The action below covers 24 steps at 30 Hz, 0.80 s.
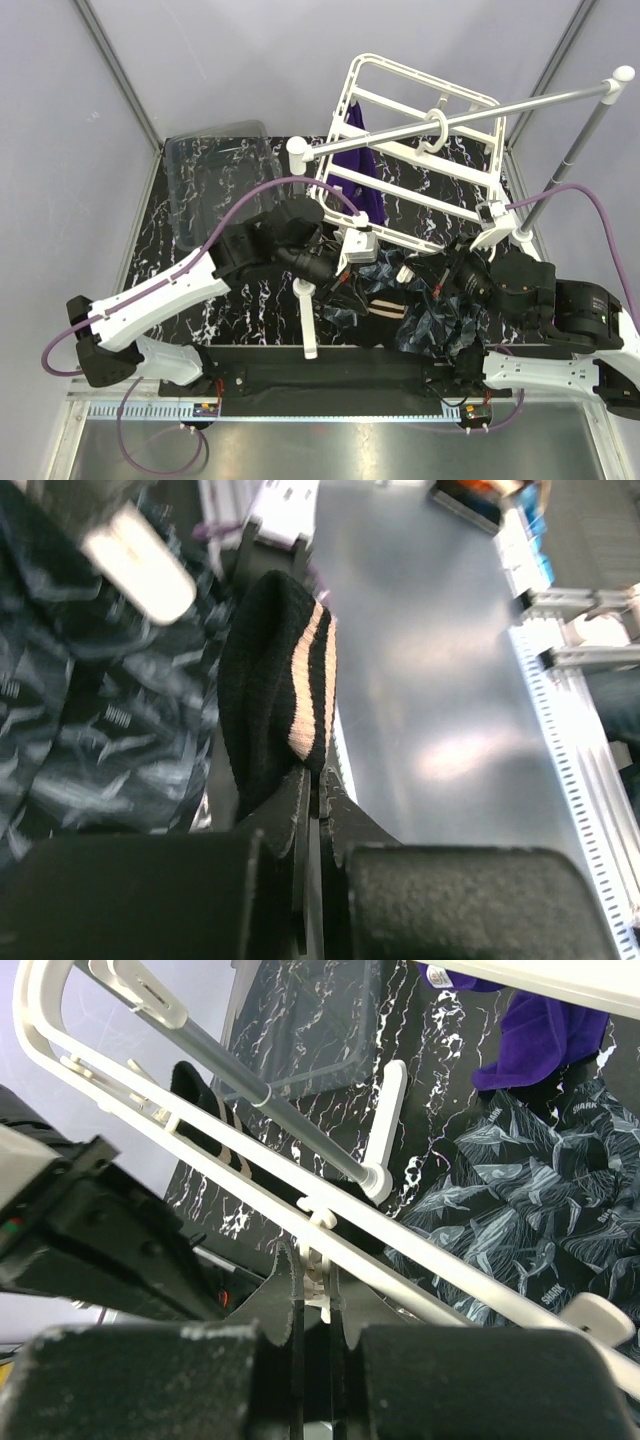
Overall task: Clip the socks to the hanger
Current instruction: Clamp the sock onto the hanger.
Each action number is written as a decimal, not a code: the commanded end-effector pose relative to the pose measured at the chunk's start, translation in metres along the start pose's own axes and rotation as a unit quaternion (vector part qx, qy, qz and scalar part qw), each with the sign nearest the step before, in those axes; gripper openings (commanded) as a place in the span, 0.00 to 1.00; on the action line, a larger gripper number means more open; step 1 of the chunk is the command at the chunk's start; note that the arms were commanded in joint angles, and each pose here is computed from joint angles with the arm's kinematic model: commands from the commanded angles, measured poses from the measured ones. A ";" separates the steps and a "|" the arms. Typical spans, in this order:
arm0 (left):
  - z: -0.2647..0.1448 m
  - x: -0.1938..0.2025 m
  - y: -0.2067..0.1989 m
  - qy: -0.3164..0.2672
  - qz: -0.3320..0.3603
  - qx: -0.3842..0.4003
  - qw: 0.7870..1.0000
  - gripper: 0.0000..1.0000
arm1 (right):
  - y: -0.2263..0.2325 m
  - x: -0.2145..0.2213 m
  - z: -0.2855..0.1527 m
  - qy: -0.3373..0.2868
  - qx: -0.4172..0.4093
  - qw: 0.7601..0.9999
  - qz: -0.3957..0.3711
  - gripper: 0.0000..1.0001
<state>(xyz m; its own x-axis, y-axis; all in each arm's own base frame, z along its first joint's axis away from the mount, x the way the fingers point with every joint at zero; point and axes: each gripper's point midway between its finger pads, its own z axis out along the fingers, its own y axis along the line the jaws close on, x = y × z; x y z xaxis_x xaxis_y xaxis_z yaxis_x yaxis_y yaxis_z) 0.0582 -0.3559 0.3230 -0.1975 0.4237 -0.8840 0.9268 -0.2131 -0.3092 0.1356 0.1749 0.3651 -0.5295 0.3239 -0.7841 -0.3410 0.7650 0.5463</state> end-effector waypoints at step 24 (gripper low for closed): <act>-0.005 -0.019 0.014 -0.007 0.034 -0.047 0.998 0.00 | 0.023 0.002 0.009 0.010 -0.035 0.999 0.001 0.00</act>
<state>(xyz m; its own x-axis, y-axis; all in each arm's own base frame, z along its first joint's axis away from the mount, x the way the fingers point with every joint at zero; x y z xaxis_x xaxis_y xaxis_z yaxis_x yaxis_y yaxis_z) 0.0683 -0.3522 0.3081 -0.1798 0.4822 -0.8574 0.9456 -0.1555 -0.2858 0.1344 0.1860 0.3649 -0.5398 0.2992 -0.7868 -0.3681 0.7567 0.5403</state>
